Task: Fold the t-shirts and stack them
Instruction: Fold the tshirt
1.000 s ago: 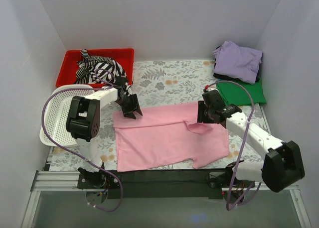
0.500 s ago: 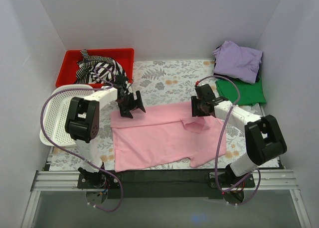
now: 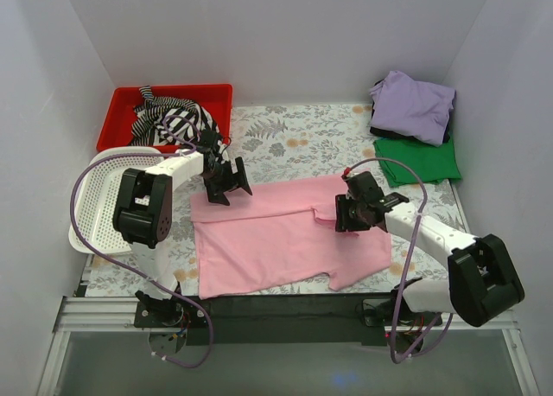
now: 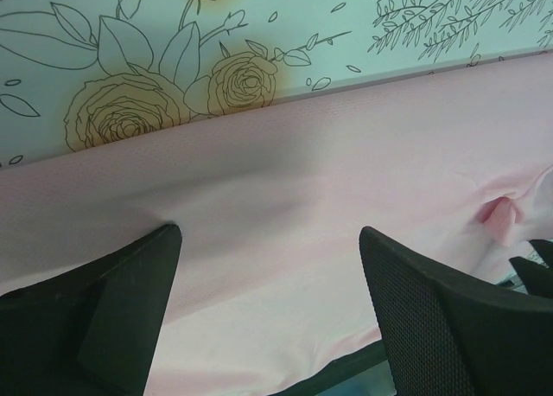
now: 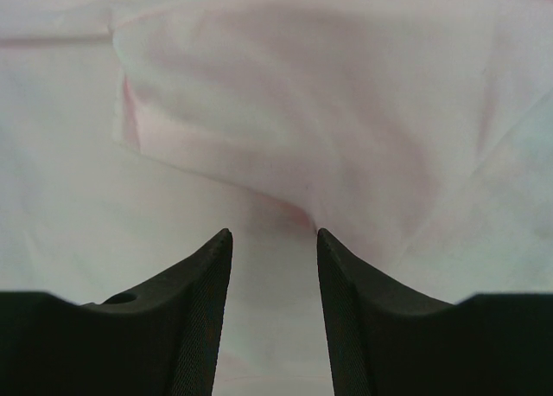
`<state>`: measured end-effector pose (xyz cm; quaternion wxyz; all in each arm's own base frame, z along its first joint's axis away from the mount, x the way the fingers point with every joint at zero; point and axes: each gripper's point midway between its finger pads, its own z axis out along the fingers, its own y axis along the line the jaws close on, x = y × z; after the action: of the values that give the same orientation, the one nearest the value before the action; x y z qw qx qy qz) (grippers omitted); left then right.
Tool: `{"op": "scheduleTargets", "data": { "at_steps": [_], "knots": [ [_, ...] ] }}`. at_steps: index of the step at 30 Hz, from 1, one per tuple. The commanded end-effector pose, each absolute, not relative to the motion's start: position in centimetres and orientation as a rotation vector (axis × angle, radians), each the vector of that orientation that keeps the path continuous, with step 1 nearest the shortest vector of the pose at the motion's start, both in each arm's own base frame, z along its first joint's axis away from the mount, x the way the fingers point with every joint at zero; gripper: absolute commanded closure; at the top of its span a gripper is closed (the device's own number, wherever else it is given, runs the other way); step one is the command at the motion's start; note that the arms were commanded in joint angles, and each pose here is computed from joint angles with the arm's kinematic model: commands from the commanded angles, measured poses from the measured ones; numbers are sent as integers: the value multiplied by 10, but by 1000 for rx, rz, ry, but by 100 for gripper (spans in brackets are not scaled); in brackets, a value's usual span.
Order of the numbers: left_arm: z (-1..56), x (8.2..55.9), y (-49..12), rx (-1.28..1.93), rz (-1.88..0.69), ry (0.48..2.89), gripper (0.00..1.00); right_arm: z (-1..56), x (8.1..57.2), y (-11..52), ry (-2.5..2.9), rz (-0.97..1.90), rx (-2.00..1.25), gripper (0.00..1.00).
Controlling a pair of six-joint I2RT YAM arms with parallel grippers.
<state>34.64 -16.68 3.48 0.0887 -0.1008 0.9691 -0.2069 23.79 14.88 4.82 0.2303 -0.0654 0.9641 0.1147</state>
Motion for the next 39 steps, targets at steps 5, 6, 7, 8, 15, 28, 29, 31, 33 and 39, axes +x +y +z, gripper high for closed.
{"op": "scheduleTargets", "data": {
  "at_steps": [5,6,7,8,15,28,29,31,33,39],
  "knots": [
    [22,348,-145,-311,-452,2905,15,31,189,141,2764,352,-113,52],
    [23,348,-145,-308,-454,2904,15,44,196,145,2712,372,-113,53],
    [28,349,-147,-299,-472,2886,15,54,202,147,2668,378,-105,52],
    [31,350,-147,-294,-475,2876,15,66,212,143,2609,349,-89,52],
    [54,357,-150,-290,-505,2811,14,132,279,155,2417,275,-143,46],
    [84,358,-157,-247,-587,2728,12,45,265,190,2598,418,-236,48],
    [84,358,-156,-248,-585,2729,12,40,260,189,2616,414,-233,48],
    [81,359,-156,-249,-579,2739,11,26,240,191,2664,446,-258,48],
    [80,360,-156,-247,-573,2742,11,15,227,192,2705,449,-281,48],
    [92,365,-154,-224,-559,2708,11,49,240,199,2616,448,-313,48]
  ]
}}
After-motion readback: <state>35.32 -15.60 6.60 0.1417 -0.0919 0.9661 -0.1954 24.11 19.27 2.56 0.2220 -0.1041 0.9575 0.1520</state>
